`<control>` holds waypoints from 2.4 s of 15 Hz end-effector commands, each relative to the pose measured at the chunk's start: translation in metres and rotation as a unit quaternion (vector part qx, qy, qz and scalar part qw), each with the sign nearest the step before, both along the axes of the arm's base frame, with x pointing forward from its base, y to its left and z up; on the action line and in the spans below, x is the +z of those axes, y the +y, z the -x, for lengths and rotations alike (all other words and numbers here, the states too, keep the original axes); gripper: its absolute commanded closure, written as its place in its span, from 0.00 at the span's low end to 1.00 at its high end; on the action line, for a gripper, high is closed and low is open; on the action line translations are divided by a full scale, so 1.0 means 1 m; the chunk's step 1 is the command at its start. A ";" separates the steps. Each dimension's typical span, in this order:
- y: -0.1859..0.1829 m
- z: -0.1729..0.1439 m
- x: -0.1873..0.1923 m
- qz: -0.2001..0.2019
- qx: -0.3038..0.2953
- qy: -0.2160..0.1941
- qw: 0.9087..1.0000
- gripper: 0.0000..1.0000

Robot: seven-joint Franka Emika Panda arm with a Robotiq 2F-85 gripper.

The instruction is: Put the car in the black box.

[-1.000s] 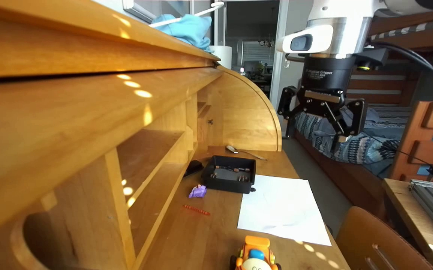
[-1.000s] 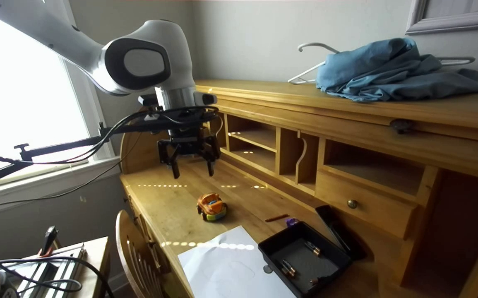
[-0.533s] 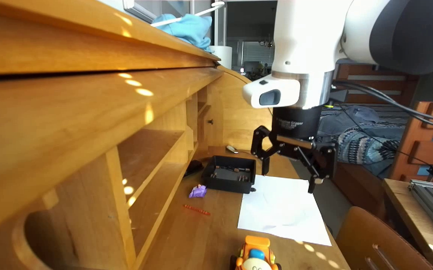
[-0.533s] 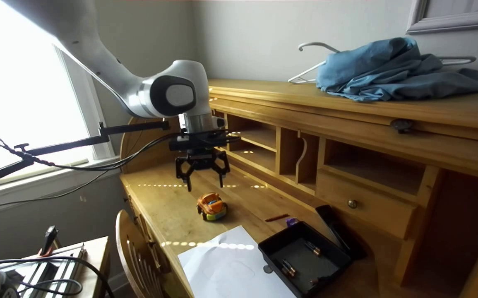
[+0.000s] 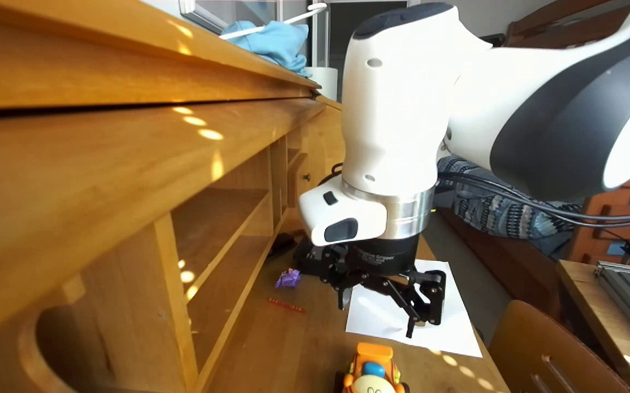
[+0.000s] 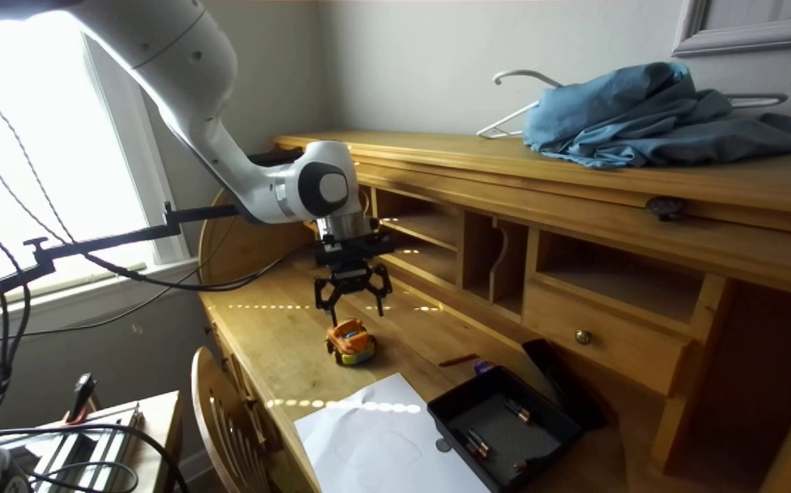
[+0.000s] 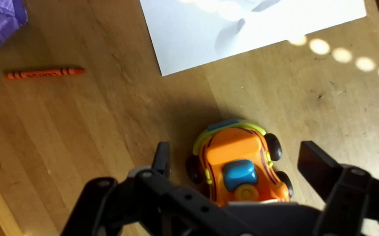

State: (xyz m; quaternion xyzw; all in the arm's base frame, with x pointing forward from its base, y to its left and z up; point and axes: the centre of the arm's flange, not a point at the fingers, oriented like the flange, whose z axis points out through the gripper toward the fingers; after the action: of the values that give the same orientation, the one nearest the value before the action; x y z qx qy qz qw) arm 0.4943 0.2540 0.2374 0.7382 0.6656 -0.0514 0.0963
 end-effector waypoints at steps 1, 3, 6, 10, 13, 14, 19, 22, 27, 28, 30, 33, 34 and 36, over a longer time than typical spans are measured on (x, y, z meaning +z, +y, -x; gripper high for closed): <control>0.018 -0.018 -0.025 0.005 0.031 0.026 0.999 0.00; 0.025 -0.019 -0.035 0.006 0.047 0.036 0.998 0.00; 0.034 -0.021 -0.048 0.011 0.071 0.052 0.996 0.00; 0.047 -0.020 -0.062 0.021 0.098 0.079 0.992 0.00; 0.053 -0.019 -0.072 0.033 0.111 0.098 0.989 0.00; 0.055 -0.019 -0.075 0.036 0.114 0.103 0.987 0.00; 0.057 -0.023 -0.082 0.045 0.122 0.119 0.984 0.00; 0.057 -0.026 -0.082 0.047 0.121 0.120 0.984 0.33; 0.056 -0.024 -0.074 0.050 0.111 0.107 0.987 0.50; 0.055 -0.021 -0.066 0.045 0.103 0.100 0.989 0.50; 0.048 -0.014 -0.051 0.032 0.077 0.085 0.993 0.50; 0.034 -0.003 -0.031 0.003 0.024 0.072 0.997 0.50; 0.028 0.001 -0.024 -0.004 0.003 0.066 0.998 0.50; 0.014 0.009 -0.011 -0.019 -0.044 0.070 0.996 0.50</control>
State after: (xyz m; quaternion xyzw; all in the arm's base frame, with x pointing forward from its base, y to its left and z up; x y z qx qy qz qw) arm 0.5093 0.2935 0.1925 0.7212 0.6819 -0.1115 0.0497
